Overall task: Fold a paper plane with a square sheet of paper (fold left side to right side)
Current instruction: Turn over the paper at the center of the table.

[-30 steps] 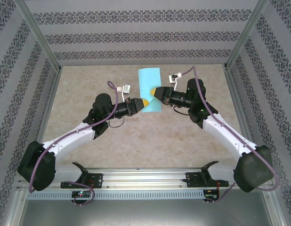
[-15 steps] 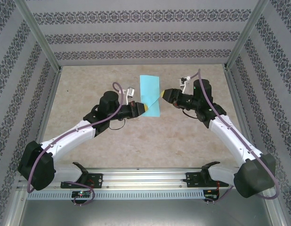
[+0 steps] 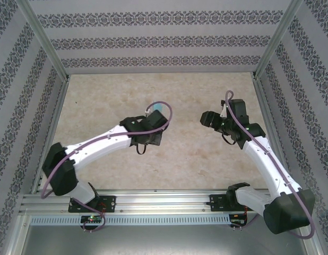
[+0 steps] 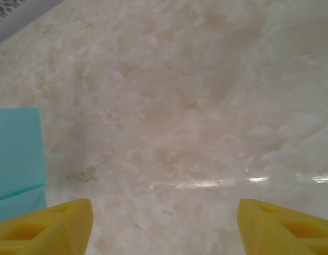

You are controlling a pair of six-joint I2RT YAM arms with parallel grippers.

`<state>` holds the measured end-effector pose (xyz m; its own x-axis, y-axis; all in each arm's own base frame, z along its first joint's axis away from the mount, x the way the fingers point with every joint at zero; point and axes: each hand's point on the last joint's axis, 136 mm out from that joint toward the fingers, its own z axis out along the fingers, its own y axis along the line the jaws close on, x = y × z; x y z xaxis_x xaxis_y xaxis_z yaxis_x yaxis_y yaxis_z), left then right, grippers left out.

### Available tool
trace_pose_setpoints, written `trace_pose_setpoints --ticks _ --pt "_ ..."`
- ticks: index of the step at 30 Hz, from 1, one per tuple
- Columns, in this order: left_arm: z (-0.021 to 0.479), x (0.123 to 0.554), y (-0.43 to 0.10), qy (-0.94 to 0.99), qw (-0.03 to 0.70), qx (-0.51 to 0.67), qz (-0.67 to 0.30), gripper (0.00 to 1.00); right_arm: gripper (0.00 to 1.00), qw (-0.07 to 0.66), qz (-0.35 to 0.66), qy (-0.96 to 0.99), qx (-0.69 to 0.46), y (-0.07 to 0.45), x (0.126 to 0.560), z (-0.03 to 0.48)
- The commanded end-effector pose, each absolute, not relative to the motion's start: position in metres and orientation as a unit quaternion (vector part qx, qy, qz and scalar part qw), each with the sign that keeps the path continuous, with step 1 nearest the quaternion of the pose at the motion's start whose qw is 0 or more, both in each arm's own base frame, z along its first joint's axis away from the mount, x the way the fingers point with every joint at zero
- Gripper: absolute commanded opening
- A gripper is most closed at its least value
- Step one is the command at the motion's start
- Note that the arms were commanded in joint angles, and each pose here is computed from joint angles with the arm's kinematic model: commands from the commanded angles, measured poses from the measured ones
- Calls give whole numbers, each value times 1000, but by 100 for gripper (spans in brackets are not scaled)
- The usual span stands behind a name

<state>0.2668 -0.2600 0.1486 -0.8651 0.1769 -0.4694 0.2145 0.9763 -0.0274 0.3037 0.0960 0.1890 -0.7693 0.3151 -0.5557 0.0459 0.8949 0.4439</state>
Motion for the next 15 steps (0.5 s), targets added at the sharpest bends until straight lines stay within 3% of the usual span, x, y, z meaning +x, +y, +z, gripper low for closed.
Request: trace_pose_setpoints --ticks 1,4,15 --pt "139 259 -218 960 214 119 138 3 83 330 181 921 102 82 298 179" --pt "128 260 -226 954 193 132 187 4 98 333 183 919 105 78 294 176" --pt "71 258 -272 951 108 168 236 18 98 327 167 919 140 55 282 156"
